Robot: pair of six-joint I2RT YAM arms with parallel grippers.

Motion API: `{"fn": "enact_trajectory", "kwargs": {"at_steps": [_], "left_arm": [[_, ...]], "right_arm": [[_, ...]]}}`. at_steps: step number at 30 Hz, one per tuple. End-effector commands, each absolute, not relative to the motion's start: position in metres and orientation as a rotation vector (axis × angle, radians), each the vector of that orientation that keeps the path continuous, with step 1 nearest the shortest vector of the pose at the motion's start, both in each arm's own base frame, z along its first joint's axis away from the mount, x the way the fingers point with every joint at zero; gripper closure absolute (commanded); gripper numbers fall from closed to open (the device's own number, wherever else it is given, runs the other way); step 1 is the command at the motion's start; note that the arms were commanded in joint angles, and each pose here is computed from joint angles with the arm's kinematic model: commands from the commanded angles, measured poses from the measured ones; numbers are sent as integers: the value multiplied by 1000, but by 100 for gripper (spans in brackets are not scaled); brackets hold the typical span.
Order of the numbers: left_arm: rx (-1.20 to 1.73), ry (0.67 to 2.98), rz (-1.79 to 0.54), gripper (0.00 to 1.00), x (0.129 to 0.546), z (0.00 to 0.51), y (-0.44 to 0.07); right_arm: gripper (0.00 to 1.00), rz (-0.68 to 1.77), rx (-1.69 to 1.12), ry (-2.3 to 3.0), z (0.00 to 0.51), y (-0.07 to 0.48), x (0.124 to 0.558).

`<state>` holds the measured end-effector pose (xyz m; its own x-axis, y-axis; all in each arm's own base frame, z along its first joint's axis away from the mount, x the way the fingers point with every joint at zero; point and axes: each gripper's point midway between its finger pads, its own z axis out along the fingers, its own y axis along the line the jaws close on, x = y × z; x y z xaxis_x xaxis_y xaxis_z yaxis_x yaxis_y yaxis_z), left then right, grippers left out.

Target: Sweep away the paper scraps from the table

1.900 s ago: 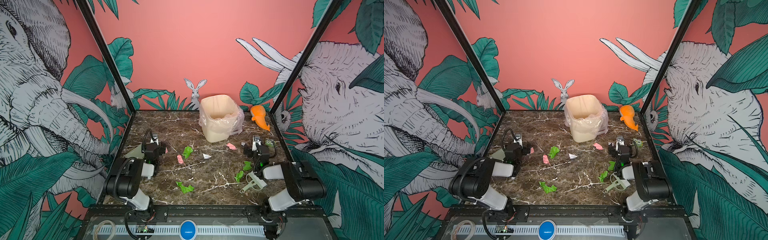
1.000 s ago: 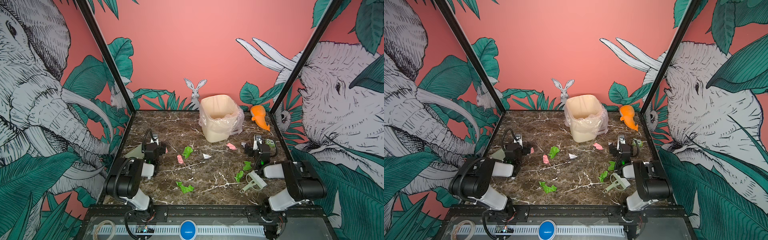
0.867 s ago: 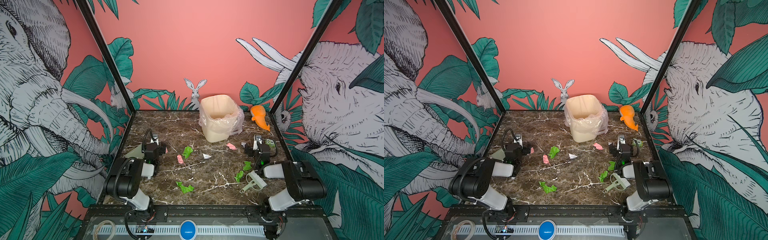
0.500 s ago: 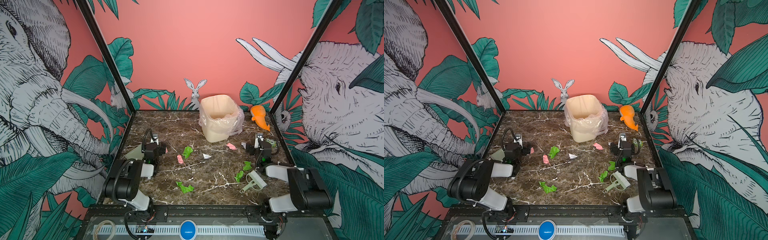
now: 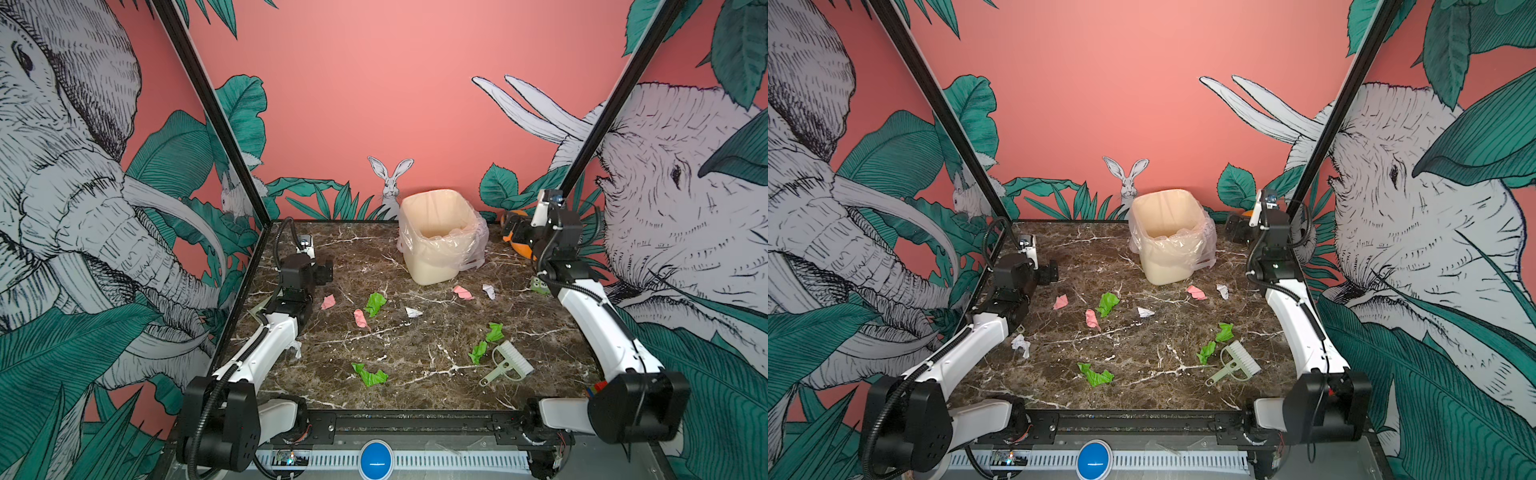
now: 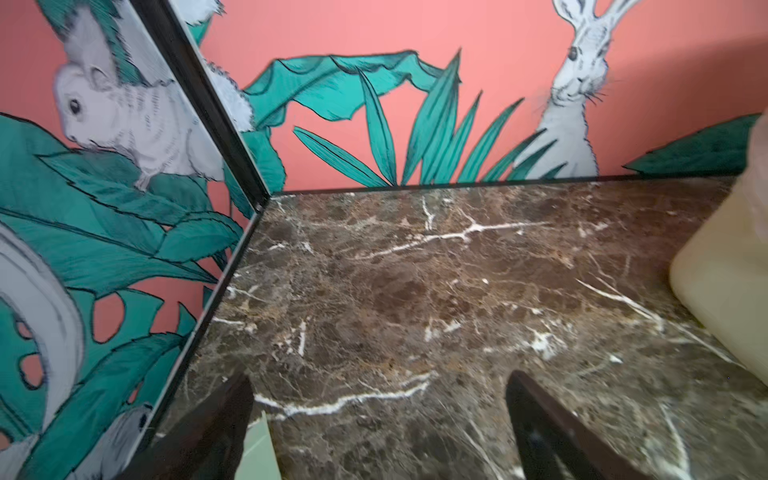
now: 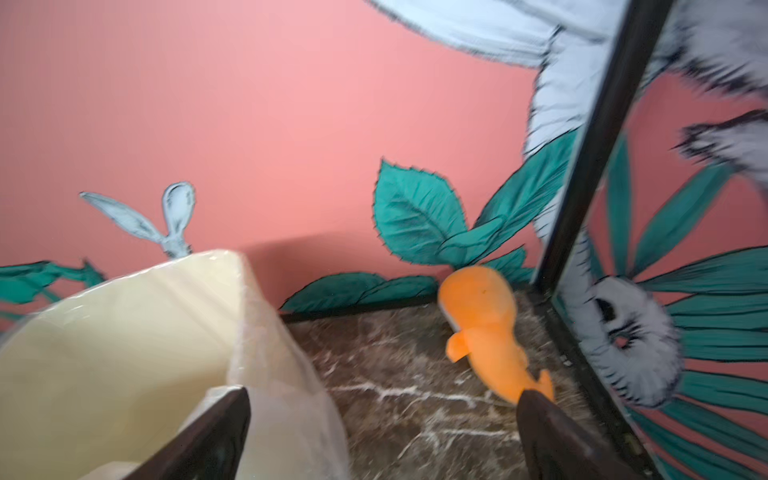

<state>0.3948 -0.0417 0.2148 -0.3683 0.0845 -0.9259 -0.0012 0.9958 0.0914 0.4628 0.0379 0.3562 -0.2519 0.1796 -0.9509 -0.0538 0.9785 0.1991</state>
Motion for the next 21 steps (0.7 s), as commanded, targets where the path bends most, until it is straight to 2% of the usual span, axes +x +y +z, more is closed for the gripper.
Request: {"fn": "enact_trajectory", "kwargs": {"at_steps": [1,6,11,21], "left_arm": [[37,2030,18,3,385,215,-57],[35,2058,-38,3,386,227,-72],[36,2043,-103,3,389,247,-85],[129,2065,-182,4,400,286,-126]], "right_arm": [[1,475,59,1922,350,77,471],[1,661,20,2009,329,118,488],[1,721,-14,2087,298,150,490],[1,900,-120,2087,291,211,490]]}}
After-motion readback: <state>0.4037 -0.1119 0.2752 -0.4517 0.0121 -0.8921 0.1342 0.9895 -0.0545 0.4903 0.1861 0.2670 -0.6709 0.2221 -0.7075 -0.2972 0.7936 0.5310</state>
